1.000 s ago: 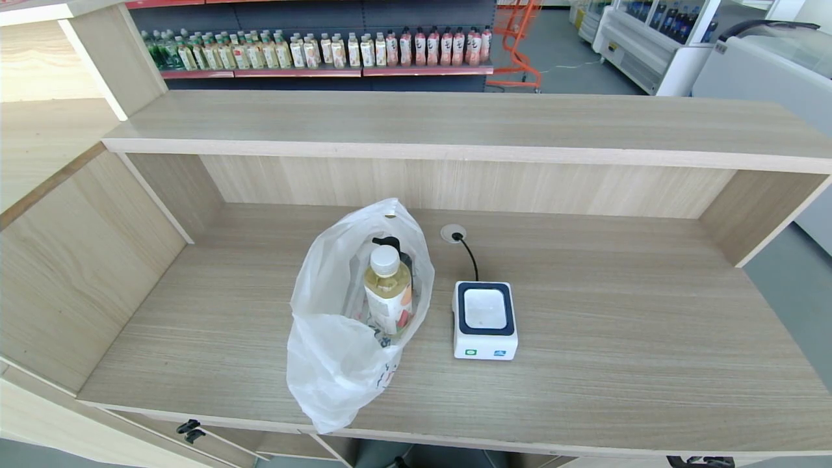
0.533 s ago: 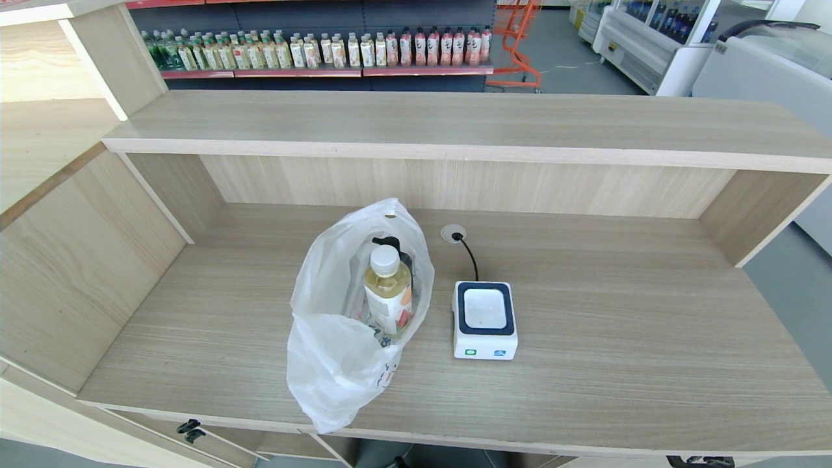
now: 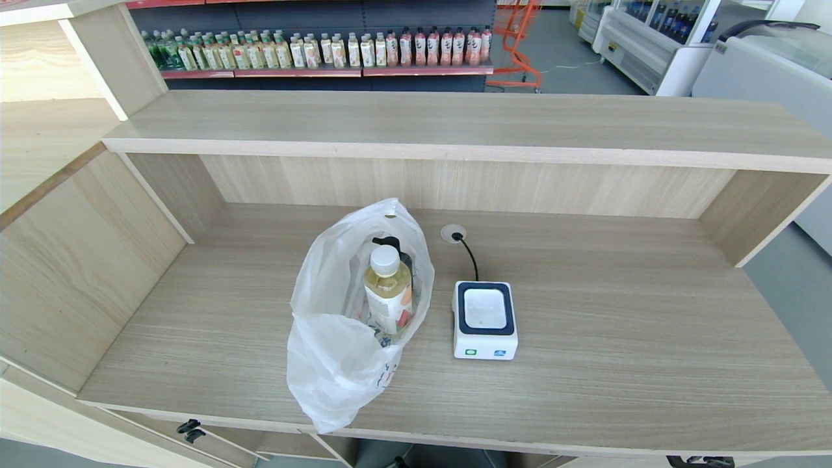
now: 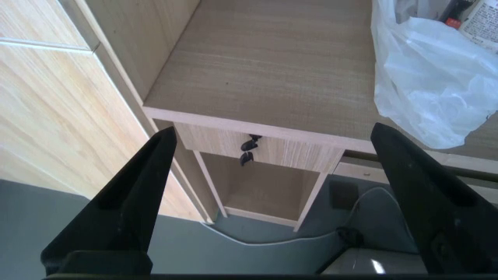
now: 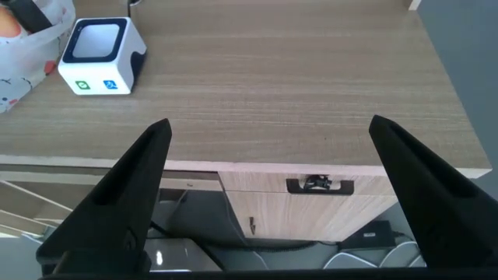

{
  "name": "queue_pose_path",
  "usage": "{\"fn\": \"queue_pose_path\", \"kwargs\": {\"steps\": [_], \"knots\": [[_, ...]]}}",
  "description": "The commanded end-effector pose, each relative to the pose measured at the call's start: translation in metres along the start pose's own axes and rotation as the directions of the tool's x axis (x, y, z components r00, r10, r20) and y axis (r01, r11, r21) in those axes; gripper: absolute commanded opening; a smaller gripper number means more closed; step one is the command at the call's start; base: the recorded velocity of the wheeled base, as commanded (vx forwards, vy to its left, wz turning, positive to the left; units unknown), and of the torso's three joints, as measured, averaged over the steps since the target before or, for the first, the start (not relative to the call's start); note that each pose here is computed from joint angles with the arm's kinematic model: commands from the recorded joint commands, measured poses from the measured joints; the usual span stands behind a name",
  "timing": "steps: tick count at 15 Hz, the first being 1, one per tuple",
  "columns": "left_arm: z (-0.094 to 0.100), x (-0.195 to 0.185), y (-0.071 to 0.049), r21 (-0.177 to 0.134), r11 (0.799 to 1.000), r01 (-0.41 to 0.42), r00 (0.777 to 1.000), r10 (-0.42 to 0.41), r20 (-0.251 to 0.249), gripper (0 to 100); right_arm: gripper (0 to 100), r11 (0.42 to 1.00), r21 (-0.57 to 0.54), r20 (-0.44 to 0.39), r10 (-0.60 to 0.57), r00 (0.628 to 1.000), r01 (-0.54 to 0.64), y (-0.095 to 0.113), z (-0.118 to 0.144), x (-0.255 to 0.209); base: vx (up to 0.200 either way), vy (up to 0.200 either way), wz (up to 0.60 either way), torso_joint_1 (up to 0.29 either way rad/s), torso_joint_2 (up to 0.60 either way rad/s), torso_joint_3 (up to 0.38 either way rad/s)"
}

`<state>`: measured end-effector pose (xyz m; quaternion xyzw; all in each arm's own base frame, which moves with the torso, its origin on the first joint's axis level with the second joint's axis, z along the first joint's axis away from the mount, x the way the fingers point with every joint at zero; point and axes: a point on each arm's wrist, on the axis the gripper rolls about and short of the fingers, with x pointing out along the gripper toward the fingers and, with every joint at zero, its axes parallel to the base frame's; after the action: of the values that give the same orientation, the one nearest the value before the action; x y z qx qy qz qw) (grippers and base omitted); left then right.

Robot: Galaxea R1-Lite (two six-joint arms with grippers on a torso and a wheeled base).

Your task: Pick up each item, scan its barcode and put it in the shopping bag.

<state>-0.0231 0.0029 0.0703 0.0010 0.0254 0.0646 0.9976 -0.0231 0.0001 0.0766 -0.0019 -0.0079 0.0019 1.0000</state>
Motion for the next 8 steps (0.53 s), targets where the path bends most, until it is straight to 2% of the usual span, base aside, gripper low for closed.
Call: {"fn": "queue_pose_path", "kwargs": {"steps": [1,6,7,8], "knots": [[0.0,0.0,0.0,0.0,1.0,-0.001,1.0,0.001,0.0,100,100,1.0,-0.001,-0.003,0.001,1.0,-0.001,0.0,0.0001,0.0003,0.0,0.0,0.0,0.0,0.0,0.0],[0.0,0.0,0.0,0.001,1.0,0.002,1.0,-0.002,0.0,100,100,1.0,-0.004,-0.003,0.001,1.0,-0.001,0.0,0.0001,0.0003,0.0,0.0,0.0,0.0,0.0,0.0],[0.0,0.0,0.0,0.001,1.0,0.001,1.0,-0.001,0.0,100,100,1.0,-0.004,-0.003,0.001,1.0,-0.001,0.0,0.0001,0.0003,0.0,-0.2,0.0,0.002,0.0,0.002],[0.0,0.0,0.0,0.001,1.0,0.002,1.0,-0.002,0.0,100,100,1.0,-0.004,-0.003,0.001,1.0,-0.001,0.0,0.0001,0.0003,0.0,0.0,0.0,0.0,0.0,0.0]]}}
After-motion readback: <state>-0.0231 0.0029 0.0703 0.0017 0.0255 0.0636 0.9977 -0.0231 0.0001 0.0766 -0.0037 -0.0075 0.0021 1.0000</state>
